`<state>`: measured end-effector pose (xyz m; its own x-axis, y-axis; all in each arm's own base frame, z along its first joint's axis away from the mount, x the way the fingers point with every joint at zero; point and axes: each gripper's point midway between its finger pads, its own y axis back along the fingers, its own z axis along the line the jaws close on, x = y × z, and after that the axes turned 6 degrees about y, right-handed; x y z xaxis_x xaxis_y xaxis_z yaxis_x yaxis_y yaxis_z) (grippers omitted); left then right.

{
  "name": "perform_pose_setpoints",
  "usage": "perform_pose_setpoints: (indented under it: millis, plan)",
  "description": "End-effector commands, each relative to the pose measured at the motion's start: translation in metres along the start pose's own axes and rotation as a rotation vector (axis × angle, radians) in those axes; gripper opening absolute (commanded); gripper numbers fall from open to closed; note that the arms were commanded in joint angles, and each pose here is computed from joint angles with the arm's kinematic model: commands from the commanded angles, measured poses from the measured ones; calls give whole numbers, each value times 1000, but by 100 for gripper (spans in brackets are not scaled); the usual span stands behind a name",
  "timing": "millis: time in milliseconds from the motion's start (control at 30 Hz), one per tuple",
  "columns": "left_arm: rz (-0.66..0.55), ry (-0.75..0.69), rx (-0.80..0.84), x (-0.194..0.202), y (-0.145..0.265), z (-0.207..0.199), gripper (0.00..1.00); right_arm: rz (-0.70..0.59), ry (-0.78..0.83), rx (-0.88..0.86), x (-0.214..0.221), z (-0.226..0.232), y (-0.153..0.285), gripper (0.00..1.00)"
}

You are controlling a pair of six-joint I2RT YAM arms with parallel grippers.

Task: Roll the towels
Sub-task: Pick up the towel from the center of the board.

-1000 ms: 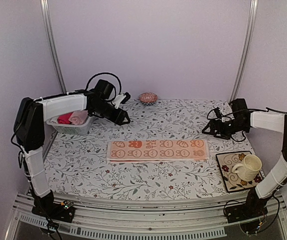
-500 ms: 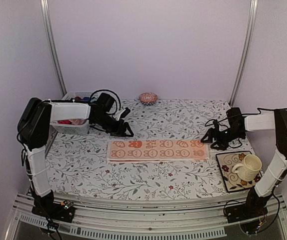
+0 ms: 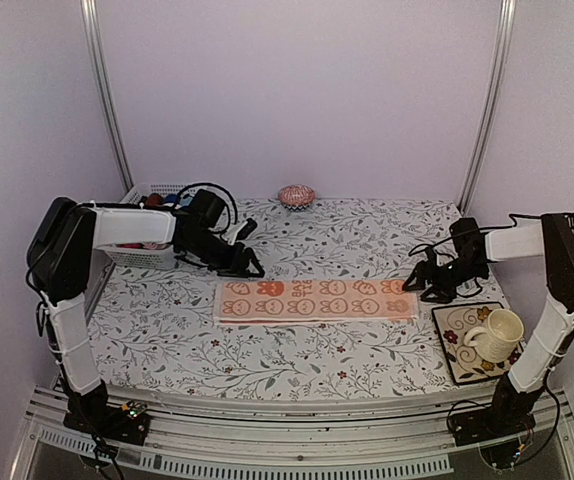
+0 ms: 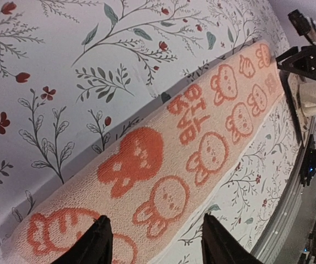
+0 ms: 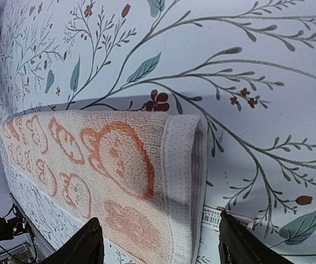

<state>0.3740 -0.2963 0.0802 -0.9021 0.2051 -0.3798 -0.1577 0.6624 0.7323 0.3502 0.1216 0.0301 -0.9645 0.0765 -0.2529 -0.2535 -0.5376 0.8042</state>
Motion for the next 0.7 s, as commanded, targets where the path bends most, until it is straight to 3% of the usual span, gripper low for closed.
perform_pose_setpoints:
  millis: [0, 233, 367, 500, 667]
  plan:
    - [-33, -22, 9, -4, 8, -9, 56, 99, -10, 44, 23, -8, -21, 71]
    - [-29, -14, 10, 3, 9, -7, 56, 132, -14, 67, 33, -11, -33, 62]
    - [-31, -15, 3, 6, 12, -7, 56, 142, -21, 80, 38, -14, -35, 44]
    - [-35, -14, -1, 8, 14, -7, 56, 130, -5, 68, 30, -8, -29, 6]
    - [-44, -18, -2, 7, 18, -10, 56, 79, 53, 90, -3, 1, 0, 2]
